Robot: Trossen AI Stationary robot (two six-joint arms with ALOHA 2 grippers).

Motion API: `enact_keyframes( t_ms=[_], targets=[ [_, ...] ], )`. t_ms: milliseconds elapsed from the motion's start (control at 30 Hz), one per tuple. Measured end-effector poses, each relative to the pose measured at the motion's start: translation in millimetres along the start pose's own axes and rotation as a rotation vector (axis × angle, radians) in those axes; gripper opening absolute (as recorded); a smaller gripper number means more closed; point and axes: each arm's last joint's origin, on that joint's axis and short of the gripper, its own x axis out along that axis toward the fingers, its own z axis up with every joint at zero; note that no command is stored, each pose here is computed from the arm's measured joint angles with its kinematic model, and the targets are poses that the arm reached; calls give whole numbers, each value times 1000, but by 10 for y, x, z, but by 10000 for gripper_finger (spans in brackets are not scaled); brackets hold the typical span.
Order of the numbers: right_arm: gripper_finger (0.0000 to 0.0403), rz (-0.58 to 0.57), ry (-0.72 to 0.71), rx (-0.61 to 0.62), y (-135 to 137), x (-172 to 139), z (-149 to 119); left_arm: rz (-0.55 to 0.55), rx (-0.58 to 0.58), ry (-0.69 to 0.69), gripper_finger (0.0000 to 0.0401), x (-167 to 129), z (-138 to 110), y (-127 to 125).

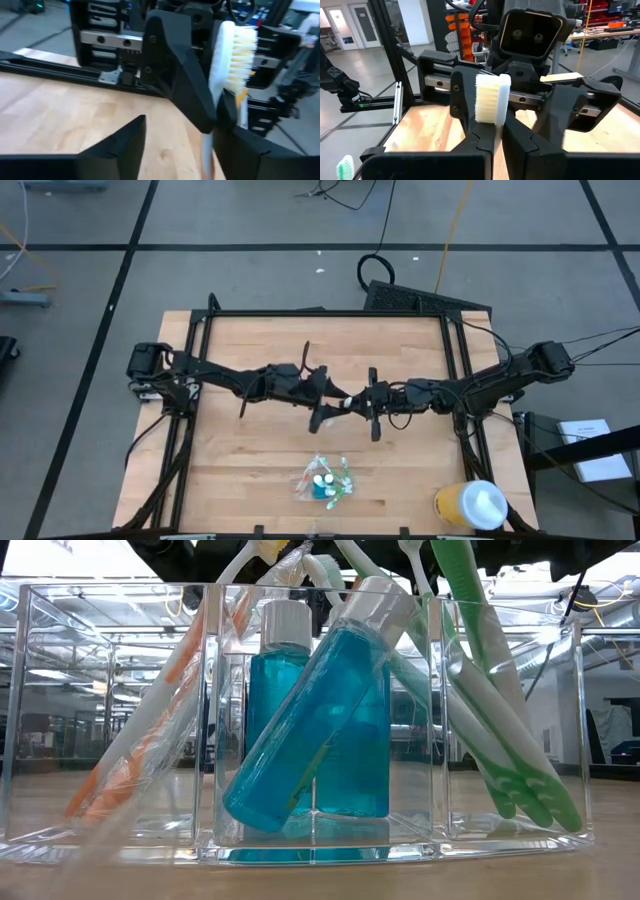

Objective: Pick & Place toothbrushing station
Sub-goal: Put the orange toothbrush into the transparent organizer

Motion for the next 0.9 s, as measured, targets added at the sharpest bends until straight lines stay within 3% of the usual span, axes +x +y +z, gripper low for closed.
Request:
enact_keyframes(
  t_ms=[200,333,533,700,900],
  targets=[
    [11,-6,4,-3,-13,2,-3,-79,-18,16,109,-2,-1,-14],
    [44,-11,1,7,-35,5,5,-118,-2,9,21,-29,40,-34],
    [113,-15,-16,-29,-37,-29,61,-68,69,6,19,-194,220,-101],
    [153,-5,11,-38,-17,-159,130,-103,109,-49,16,-423,357,-327],
    [165,-31,21,-23,20,-232,166,-181,137,-180,16,-717,153,-732]
  ],
)
